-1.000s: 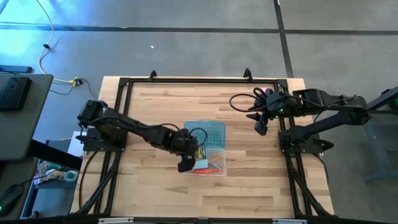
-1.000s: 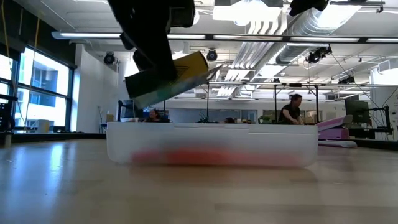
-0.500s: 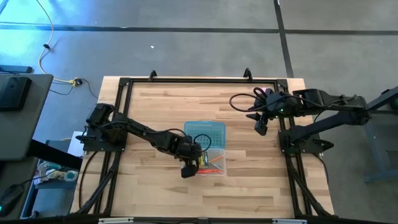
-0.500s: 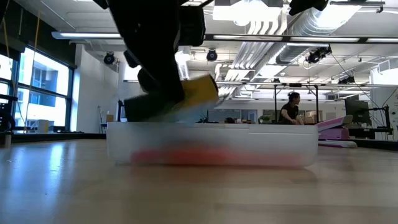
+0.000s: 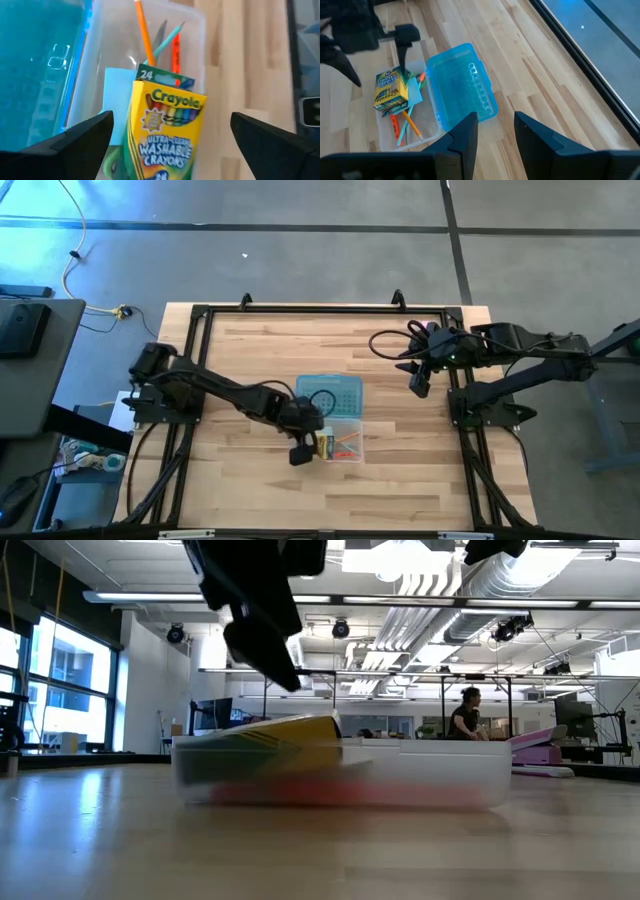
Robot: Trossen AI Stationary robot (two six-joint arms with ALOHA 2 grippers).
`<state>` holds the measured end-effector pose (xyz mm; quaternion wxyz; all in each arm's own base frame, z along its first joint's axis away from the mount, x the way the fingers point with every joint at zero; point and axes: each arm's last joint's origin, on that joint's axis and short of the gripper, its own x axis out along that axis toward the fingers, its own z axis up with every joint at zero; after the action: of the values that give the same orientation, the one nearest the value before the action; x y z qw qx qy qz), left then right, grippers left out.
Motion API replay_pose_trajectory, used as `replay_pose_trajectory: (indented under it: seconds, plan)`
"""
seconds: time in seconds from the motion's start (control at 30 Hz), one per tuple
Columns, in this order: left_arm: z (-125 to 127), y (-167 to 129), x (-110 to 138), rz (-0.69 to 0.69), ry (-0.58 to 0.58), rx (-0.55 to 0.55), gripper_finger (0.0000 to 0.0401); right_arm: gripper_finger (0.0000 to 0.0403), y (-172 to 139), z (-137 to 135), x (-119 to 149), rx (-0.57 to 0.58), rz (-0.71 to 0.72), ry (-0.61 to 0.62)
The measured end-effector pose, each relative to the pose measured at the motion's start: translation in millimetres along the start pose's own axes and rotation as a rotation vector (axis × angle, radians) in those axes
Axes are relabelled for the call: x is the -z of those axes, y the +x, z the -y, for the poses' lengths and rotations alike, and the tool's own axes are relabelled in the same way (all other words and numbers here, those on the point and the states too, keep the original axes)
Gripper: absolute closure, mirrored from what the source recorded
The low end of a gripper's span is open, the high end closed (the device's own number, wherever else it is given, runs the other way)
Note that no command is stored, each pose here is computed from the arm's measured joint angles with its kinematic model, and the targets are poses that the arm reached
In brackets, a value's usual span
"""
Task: Pack school essentials
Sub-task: Close the blue supply box
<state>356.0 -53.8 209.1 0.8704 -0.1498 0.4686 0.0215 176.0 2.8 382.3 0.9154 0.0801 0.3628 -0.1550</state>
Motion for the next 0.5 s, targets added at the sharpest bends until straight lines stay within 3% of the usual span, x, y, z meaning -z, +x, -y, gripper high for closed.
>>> replay_pose_trajectory:
  seconds: [0.2,0.5]
  plan:
    - [-3,-38,-5,0.055,0.015,0.006,0.0013,0.0286,0,0,0,0.000,0.000,0.000]
    - [-28,-102,-3,0.074,-0.024,-0.042,0.0013,0.0286,0,0,0,-0.001,0.002,0.001]
